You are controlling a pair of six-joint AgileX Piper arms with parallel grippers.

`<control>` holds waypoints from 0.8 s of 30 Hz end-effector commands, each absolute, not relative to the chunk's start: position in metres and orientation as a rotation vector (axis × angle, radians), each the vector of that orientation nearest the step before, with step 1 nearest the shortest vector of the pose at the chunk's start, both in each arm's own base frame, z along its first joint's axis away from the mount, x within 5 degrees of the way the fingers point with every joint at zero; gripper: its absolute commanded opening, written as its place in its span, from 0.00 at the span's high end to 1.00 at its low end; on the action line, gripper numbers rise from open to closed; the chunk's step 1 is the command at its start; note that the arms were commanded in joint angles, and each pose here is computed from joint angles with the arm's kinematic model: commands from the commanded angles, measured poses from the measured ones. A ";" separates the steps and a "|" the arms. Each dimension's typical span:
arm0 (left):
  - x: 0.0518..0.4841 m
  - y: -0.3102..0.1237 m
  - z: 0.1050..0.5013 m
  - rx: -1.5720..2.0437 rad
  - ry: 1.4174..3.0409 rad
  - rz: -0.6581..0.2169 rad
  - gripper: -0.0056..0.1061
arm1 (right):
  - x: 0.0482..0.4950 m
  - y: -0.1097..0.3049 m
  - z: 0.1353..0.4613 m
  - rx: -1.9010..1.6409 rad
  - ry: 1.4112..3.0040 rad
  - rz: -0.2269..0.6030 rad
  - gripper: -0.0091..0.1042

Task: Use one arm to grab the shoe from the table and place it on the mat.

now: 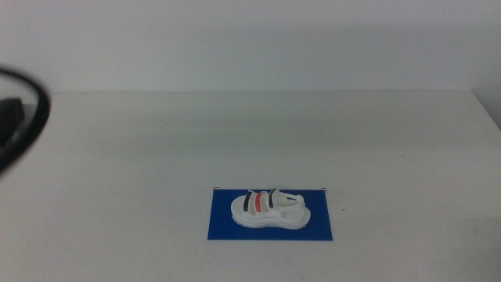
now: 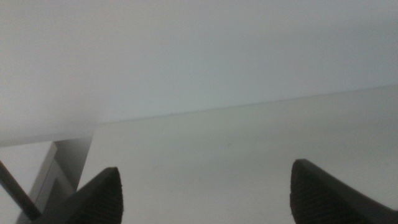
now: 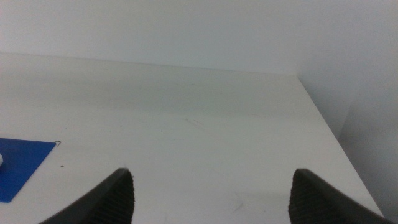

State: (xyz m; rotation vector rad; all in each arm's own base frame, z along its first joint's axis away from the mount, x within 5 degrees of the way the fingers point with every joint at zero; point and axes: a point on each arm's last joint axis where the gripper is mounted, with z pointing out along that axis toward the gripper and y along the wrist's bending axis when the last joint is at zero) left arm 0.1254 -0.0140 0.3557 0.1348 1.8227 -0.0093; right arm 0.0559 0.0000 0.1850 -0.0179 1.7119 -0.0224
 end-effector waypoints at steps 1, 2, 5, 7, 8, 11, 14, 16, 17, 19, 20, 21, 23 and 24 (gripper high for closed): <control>0.116 -0.015 0.358 0.122 1.688 -0.063 0.13 | 0.055 0.000 0.192 -0.026 1.615 -0.042 0.35; 0.112 -0.015 0.350 0.123 1.672 -0.078 0.13 | 0.055 0.000 0.192 -0.026 1.615 -0.042 0.35; 0.098 -0.015 0.328 0.130 1.609 -0.110 0.13 | 0.055 0.000 0.192 -0.026 1.615 -0.042 0.35; 0.089 -0.014 0.314 0.111 1.565 -0.128 0.13 | 0.055 0.000 0.192 -0.026 1.615 -0.042 0.35; 0.086 -0.012 0.306 0.099 1.554 -0.127 0.13 | 0.055 0.000 0.192 -0.026 1.615 -0.042 0.35; 0.081 -0.008 0.277 0.026 1.561 -0.125 0.13 | 0.055 0.000 0.192 -0.026 1.615 -0.042 0.35; 0.075 -0.003 0.253 -0.053 1.553 -0.113 0.13 | 0.055 0.000 0.192 -0.026 1.615 -0.042 0.35; 0.069 0.000 0.239 -0.082 1.546 -0.094 0.13 | 0.055 0.000 0.192 -0.026 1.615 -0.042 0.35; 0.067 0.000 0.231 -0.089 1.542 -0.083 0.13 | 0.055 0.000 0.192 -0.026 1.615 -0.042 0.35; 0.062 0.001 0.217 -0.097 1.531 -0.072 0.13 | 0.055 0.000 0.192 -0.026 1.615 -0.042 0.35; 0.060 0.001 0.212 -0.102 1.520 -0.070 0.13 | 0.055 0.000 0.192 -0.026 1.615 -0.042 0.35; 0.058 0.002 0.208 -0.107 1.511 -0.070 0.13 | 0.055 0.000 0.192 -0.026 1.615 -0.042 0.35; 0.055 0.002 0.202 -0.110 1.482 -0.075 0.13 | 0.055 0.000 0.192 -0.026 1.615 -0.042 0.35; 0.056 0.001 0.201 -0.109 1.503 -0.076 0.13 | 0.055 0.000 0.192 -0.026 1.615 -0.042 0.35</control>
